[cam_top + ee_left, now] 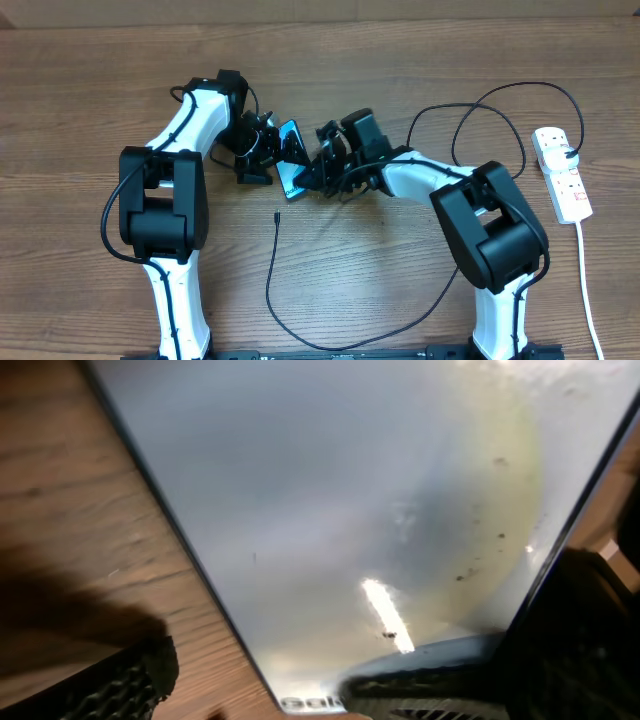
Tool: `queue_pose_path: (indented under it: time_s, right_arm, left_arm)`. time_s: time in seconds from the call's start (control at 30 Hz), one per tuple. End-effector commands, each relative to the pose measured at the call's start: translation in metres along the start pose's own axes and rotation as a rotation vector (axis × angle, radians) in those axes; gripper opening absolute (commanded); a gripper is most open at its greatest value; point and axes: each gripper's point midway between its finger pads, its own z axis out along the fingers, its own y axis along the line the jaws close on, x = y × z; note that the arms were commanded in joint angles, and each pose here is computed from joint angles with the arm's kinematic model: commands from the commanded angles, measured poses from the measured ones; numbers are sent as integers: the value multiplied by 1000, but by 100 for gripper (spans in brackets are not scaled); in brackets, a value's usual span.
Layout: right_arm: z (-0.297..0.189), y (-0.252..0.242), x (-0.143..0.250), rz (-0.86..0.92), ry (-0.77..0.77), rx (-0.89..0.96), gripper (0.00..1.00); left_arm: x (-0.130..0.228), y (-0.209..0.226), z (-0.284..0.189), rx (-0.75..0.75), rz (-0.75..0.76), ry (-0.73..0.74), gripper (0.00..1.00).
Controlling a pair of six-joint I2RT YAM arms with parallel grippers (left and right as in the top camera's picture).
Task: Plug charger to phone and switch on socket
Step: 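Grasp the phone's side with the right gripper and raise it upright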
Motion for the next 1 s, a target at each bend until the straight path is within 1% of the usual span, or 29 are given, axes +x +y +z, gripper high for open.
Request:
queue_pose_path:
  time_s: [0.0,0.07,0.2,0.27,0.33,0.47,0.53,0.57,0.6,0.67,0.73,0.87,0.97]
  right_arm:
    - [-19,30,-6,-55,37,-189,4]
    - [-25,37,-6,-48,52,-242,4]
    - [-31,53,-4,-23,90,-328,4]
    - [-34,59,-4,-1,105,-356,4]
    - [-36,67,-4,25,123,-386,4]
    - [-38,74,-3,94,155,-411,4]
    - [-38,74,-3,129,164,-409,4]
    - [-38,74,-3,148,167,-408,4]
    - [-38,74,-3,160,168,-405,4]
    - [-37,73,-5,192,163,-394,4]
    - [-36,72,-7,206,156,-388,4]
    - [-36,71,-8,222,150,-382,4]
    - [-35,70,-10,223,140,-375,4]
  left_arm:
    - [4,-13,2,185,64,34,98]
    - [-1,-26,-8,299,82,13,97]
    - [-10,-56,-38,575,144,-47,93]
    - [-13,-67,-50,672,172,-68,90]
    - [-16,-75,-59,735,201,-86,86]
    - [-18,-83,-66,792,244,-107,76]
    - [-19,-84,-67,803,251,-110,68]
    - [-19,-84,-68,805,253,-111,59]
    - [-19,-84,-68,805,253,-111,52]
    - [-19,-84,-68,805,253,-111,43]
    - [-20,-84,-68,805,253,-114,40]
    - [-24,-84,-70,806,241,-116,38]
    - [-27,-84,-71,807,235,-119,30]
